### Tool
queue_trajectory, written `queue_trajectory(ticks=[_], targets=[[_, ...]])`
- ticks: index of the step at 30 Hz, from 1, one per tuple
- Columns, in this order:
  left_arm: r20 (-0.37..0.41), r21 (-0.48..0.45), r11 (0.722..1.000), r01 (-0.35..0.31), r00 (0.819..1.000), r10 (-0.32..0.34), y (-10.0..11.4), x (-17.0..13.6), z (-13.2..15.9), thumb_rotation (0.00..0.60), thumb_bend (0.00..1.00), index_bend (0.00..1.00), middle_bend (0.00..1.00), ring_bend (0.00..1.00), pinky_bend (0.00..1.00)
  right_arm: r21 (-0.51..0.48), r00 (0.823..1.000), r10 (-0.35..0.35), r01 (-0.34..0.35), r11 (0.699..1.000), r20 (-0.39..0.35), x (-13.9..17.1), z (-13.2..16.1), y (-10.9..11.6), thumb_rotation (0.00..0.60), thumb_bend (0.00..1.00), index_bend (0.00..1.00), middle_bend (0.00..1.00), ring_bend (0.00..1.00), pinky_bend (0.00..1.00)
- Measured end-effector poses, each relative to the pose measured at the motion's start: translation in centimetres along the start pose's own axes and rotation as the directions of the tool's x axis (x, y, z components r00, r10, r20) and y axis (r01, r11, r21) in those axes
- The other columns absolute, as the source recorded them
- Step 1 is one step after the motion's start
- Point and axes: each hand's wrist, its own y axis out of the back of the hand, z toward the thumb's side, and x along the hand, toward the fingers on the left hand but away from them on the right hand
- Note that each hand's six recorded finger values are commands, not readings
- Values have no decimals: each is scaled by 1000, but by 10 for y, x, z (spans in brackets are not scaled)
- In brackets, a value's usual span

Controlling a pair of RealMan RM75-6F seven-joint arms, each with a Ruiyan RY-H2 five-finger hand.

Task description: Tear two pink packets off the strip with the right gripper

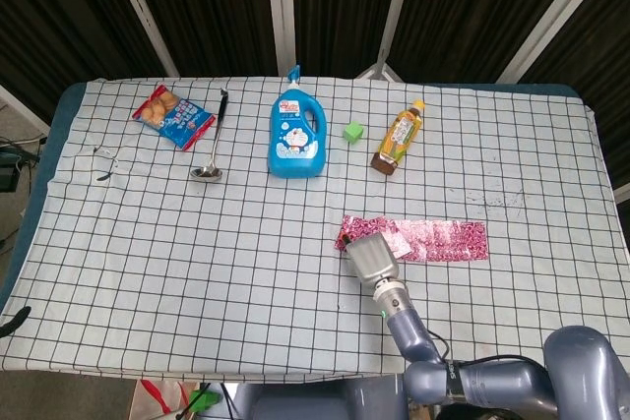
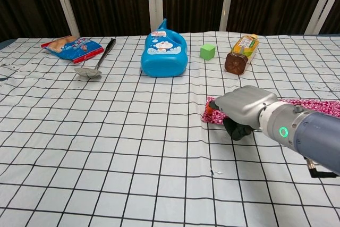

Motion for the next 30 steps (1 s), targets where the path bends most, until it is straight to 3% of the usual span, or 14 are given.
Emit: queue_trajectory(ticks=[18, 30], targets=[[2, -6, 1000, 5, 1000, -5, 0, 1, -1, 600, 275, 133, 0, 0, 84, -10, 999, -47, 47, 999, -8, 0, 17, 25, 600, 808, 213, 847, 888, 711], [-3, -2, 1000, 2, 1000, -2, 1, 1, -2, 600, 275, 133, 0, 0, 84, -17, 996, -81, 82, 997, 27, 6, -1, 40, 600, 807, 213, 847, 888, 710]])
